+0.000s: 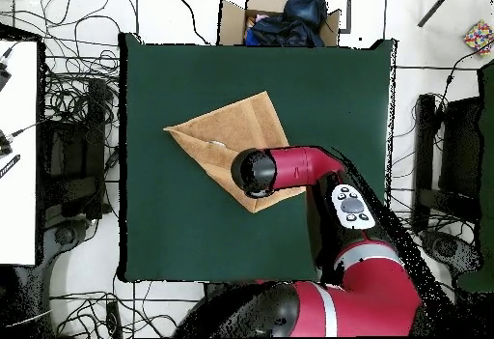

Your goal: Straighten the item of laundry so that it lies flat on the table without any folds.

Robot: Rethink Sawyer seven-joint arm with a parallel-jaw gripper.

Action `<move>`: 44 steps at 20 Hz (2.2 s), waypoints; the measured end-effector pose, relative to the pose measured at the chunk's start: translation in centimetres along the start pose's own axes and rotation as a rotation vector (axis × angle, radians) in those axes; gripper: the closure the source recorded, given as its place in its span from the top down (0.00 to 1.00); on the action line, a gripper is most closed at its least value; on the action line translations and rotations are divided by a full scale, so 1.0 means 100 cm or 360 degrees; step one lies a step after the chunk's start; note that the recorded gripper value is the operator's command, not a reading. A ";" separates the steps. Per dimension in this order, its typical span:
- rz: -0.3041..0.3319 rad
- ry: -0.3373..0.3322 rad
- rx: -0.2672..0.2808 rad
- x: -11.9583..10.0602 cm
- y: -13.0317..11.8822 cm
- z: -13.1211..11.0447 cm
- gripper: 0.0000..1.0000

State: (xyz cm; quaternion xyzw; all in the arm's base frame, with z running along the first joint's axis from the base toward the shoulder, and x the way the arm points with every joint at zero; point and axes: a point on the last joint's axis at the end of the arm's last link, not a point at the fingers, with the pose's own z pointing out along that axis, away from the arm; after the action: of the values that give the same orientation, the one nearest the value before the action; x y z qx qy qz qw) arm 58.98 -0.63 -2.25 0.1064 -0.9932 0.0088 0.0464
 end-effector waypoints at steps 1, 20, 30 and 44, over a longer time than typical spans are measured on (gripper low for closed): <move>0.0001 0.0000 -0.0001 -0.001 0.000 0.001 1.00; 0.0006 0.0043 -0.0037 0.003 0.005 0.027 1.00; 0.0000 0.0039 -0.0045 0.001 0.008 0.027 0.00; -0.0002 0.0039 -0.0051 0.000 0.010 0.027 0.00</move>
State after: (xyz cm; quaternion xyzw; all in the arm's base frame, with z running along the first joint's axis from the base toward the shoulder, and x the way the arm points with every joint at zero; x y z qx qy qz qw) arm 58.49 0.24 -4.94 0.1062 -0.9925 -0.0057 0.0603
